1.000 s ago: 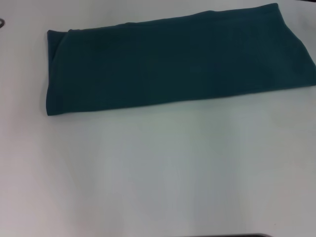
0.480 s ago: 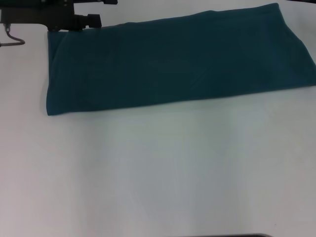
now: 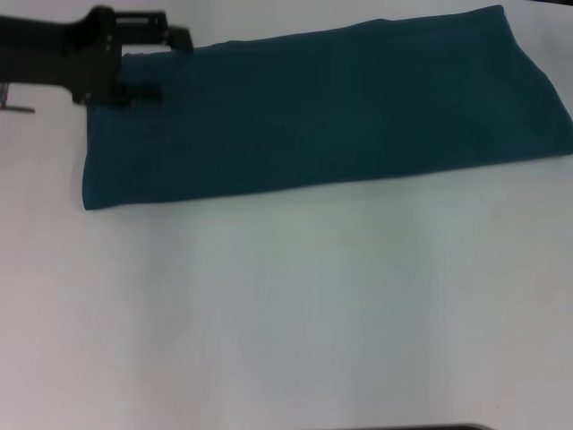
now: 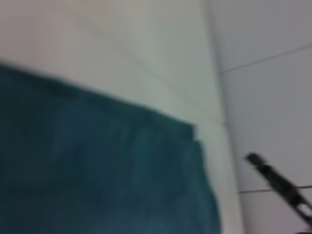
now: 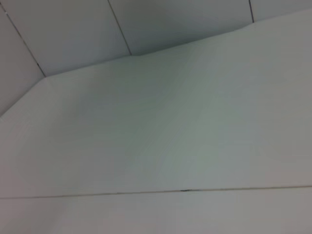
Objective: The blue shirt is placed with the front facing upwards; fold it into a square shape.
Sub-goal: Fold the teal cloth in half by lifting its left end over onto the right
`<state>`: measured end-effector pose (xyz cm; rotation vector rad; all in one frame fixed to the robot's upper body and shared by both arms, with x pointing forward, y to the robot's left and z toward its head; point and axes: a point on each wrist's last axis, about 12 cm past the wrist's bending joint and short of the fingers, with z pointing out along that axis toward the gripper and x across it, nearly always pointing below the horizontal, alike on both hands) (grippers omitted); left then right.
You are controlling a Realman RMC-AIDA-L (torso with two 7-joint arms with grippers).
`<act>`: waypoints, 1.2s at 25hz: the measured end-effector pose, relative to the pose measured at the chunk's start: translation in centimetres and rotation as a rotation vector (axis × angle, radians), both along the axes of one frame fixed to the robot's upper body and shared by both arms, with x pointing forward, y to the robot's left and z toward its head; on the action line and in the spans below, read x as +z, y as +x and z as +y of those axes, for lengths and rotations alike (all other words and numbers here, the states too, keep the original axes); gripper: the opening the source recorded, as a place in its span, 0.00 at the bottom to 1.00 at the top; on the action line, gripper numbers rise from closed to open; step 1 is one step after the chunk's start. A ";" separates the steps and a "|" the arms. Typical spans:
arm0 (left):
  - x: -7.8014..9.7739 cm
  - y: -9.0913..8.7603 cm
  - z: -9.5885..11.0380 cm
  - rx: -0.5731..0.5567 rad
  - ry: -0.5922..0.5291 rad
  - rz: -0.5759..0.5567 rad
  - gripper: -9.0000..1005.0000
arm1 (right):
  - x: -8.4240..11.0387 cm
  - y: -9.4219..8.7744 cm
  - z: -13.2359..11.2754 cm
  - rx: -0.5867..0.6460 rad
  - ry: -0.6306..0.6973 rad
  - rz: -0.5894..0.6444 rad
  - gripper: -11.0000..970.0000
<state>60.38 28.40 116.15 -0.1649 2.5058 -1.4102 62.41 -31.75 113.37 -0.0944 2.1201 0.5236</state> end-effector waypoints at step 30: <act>1.0 0.4 -0.1 -0.012 -0.110 0.093 0.88 | 0.4 0.6 -0.1 -0.004 -0.054 -0.056 0.61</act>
